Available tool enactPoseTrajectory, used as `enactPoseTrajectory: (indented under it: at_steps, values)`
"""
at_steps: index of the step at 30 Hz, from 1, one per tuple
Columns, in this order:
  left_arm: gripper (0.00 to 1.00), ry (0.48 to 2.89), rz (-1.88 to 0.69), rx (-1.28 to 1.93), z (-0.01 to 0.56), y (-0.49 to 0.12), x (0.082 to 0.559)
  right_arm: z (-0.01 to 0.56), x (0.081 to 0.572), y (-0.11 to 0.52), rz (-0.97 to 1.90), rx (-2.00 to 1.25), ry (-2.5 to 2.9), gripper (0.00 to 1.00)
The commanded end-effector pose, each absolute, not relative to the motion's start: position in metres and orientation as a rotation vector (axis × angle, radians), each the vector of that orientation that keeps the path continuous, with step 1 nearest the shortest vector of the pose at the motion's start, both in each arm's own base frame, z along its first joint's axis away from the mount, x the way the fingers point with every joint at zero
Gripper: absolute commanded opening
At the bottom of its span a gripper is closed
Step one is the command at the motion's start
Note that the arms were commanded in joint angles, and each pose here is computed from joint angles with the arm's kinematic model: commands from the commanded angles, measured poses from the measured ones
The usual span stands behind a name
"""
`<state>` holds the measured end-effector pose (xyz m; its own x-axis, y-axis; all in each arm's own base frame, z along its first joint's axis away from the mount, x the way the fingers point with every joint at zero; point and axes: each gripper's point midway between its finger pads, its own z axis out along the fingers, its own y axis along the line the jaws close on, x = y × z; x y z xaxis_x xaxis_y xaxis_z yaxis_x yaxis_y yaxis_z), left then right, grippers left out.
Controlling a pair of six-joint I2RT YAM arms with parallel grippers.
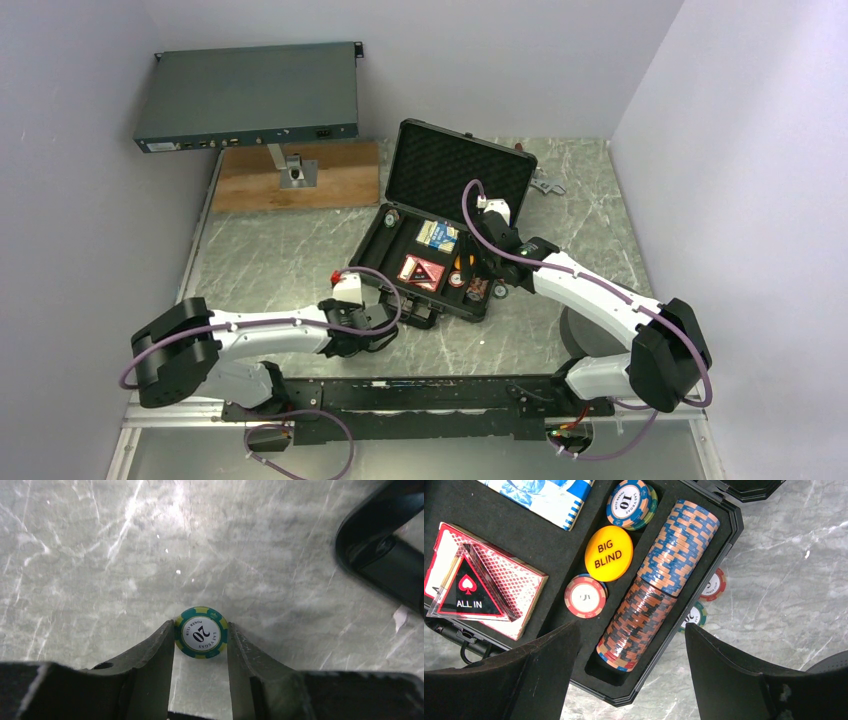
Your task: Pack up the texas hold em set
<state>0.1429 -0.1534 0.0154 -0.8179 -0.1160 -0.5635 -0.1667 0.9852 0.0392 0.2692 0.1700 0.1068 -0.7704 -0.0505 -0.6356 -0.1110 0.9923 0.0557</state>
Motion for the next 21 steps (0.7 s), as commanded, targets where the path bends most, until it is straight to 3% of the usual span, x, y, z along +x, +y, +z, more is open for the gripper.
enactPoseTrajectory:
  at_steps: [1,21]
  values:
    - [0.32,2.651,0.192,-0.116,0.017,-0.146,0.121,0.114,0.275,0.173,0.137,-0.107,2.419,0.79]
    - [0.34,2.532,0.214,-0.048,0.075,-0.163,0.151,0.116,0.275,0.173,0.141,-0.107,2.415,0.79]
